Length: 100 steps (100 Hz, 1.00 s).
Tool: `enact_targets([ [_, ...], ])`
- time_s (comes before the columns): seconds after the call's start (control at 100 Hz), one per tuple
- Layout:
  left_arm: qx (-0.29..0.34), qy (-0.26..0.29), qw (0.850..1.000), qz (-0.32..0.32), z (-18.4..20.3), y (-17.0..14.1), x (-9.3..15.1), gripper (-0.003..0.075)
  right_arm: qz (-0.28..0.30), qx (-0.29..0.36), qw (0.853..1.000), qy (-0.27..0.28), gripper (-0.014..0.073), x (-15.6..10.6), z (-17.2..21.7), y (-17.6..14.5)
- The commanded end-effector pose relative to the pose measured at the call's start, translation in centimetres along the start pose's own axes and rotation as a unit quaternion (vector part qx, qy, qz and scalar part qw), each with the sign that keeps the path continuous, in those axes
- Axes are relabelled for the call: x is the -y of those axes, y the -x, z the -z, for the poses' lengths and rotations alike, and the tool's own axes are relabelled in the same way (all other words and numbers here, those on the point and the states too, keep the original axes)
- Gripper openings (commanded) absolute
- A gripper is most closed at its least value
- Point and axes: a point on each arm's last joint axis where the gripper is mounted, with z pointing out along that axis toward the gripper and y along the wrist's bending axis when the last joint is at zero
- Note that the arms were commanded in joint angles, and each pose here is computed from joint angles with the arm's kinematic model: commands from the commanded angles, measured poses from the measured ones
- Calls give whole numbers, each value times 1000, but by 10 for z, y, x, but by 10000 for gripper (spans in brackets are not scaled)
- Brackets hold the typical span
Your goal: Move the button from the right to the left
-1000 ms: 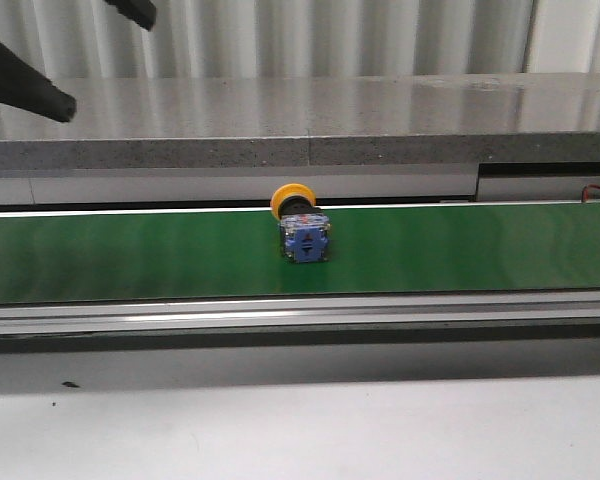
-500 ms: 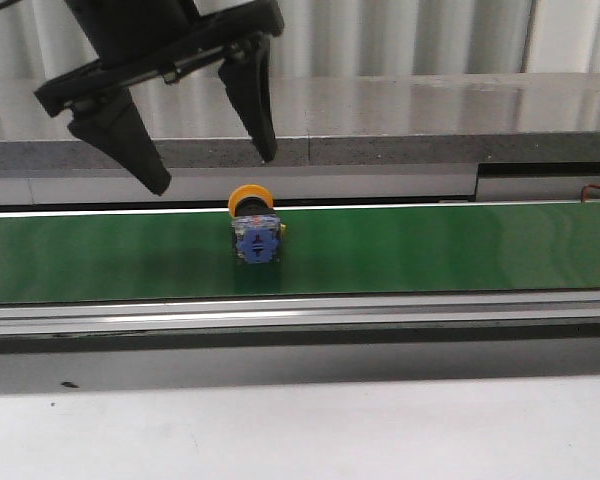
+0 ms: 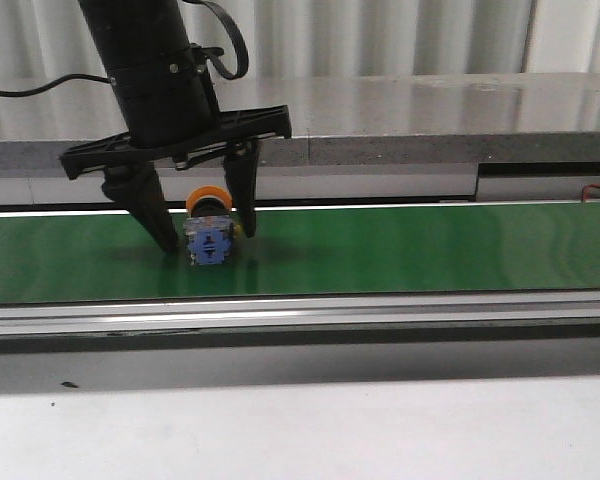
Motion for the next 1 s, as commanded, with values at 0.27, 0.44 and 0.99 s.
enact_targets([
  [0.27, 76, 9, 997, -11, 66, 9, -5, 3, 7, 48, 999, -4, -66, 1, 2, 14],
  [0.44, 97, 38, 995, 2, 94, 15, -38, 2, 7, 48, 999, -4, -66, 1, 2, 14],
  [0.99, 64, 131, 989, -9, 133, 35, -210, -2, 7, 48, 999, -4, -66, 1, 2, 14],
])
